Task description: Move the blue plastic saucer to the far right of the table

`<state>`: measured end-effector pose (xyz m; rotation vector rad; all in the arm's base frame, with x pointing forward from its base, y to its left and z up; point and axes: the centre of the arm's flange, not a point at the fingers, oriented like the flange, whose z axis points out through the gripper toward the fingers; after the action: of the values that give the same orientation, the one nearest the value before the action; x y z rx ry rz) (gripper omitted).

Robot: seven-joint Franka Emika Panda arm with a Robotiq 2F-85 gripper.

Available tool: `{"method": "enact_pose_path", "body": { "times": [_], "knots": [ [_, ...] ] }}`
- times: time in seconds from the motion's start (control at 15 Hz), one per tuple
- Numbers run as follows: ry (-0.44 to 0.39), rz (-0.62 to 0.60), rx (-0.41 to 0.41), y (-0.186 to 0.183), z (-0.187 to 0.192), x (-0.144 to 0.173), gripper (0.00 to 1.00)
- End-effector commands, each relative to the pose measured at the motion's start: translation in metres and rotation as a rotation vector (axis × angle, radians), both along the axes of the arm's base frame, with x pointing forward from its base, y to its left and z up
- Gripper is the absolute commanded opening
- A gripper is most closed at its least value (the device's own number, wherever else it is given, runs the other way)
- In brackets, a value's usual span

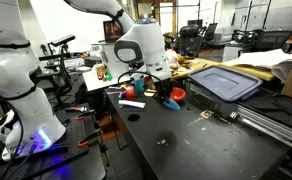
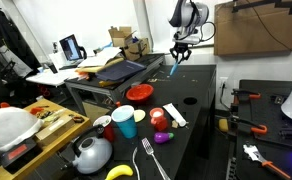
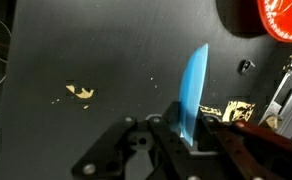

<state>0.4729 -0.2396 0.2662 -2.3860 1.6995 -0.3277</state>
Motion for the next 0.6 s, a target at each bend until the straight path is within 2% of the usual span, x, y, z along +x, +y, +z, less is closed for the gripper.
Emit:
{"method": "enact_pose_path", "body": {
  "times": [0.0, 0.53],
  "knots": [
    [0.016, -0.095, -0.034, -0.013, -0.01, 0.027, 0.03],
    [0.08, -0.24, -0.086, -0.039, -0.034, 0.056, 0.03]
  ]
}}
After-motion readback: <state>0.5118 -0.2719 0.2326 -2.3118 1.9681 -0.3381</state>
